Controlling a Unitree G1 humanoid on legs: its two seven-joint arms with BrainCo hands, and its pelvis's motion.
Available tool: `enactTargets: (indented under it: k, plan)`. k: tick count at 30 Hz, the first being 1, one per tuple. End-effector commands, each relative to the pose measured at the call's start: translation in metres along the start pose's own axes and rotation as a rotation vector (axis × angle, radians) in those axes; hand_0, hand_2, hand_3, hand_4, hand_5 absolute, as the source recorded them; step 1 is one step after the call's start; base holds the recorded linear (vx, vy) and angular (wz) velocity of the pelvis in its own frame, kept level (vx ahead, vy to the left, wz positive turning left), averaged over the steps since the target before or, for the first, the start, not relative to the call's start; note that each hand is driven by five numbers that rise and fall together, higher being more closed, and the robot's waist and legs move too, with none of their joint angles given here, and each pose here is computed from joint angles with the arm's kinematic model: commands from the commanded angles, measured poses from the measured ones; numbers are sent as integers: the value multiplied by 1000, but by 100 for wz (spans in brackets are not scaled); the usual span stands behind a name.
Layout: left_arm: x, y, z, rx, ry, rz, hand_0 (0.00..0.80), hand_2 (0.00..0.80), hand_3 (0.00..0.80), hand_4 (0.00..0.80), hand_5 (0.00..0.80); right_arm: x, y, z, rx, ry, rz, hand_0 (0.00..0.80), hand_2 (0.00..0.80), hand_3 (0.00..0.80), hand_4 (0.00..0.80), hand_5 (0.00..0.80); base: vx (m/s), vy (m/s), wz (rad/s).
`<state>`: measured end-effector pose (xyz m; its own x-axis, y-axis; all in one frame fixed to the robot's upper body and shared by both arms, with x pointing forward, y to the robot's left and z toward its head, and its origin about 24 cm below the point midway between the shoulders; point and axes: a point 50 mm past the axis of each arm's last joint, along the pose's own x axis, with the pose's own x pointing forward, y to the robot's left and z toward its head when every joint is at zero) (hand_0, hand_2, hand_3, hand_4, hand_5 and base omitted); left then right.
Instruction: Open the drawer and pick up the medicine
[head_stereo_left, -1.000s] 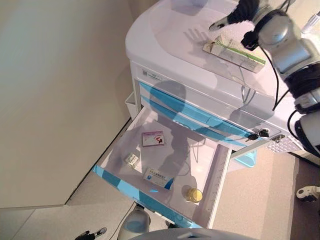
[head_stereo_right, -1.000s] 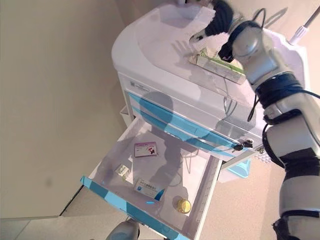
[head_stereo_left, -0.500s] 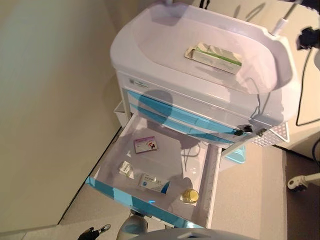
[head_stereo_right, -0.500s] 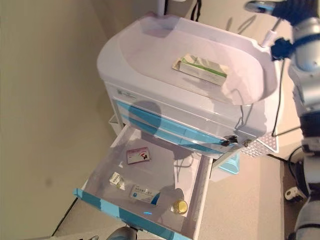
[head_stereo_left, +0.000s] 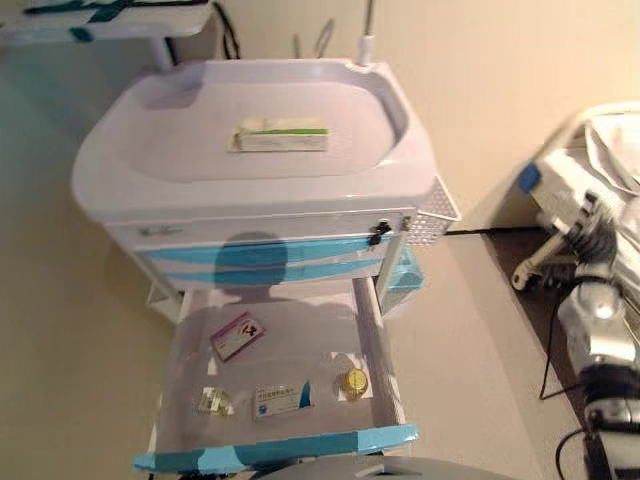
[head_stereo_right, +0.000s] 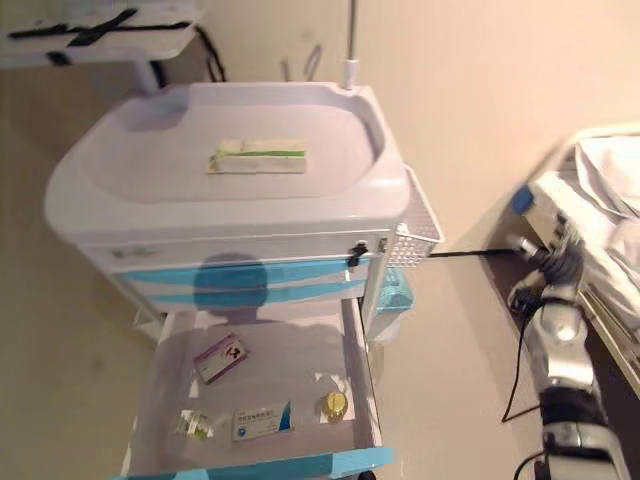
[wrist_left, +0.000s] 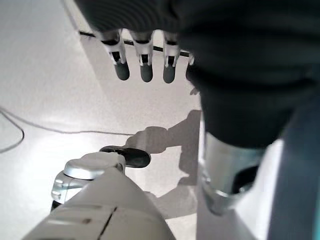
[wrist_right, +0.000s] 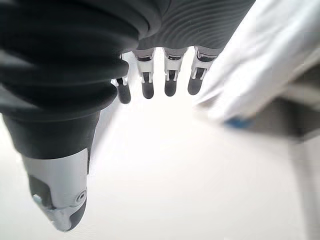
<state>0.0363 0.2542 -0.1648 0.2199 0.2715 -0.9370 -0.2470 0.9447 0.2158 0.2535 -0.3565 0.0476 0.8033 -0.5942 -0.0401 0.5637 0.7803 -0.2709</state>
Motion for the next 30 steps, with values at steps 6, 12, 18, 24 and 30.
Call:
enactTargets:
  k: [6, 12, 18, 24, 30]
  plan:
    - [1, -13, 2, 111, 19, -35, 0, 0, 0, 0, 0, -14, 5, -44, -308, 149, 184, 0, 0, 0, 0, 0, -13, 5, -13]
    - [3, -7, 16, 103, -27, -23, 0, 0, 0, 0, 0, -59, -2, -106, -768, 329, 442, 0, 0, 0, 0, 0, -9, -35, 4]
    - [4, -16, 40, 233, -105, -13, 0, 0, 0, 0, 0, -99, 30, -151, -751, 499, 536, 0, 0, 0, 0, 0, -80, -27, 14]
    - [2, -32, 92, 366, -273, -21, 0, 0, 0, 0, 0, -99, 62, -149, -650, 506, 528, 0, 0, 0, 0, 0, -180, -9, 10]
    - [-8, -42, 142, 318, -448, -10, 0, 0, 0, 0, 0, -98, 83, -141, -531, 477, 515, 0, 0, 0, 0, 0, -109, 3, 13]
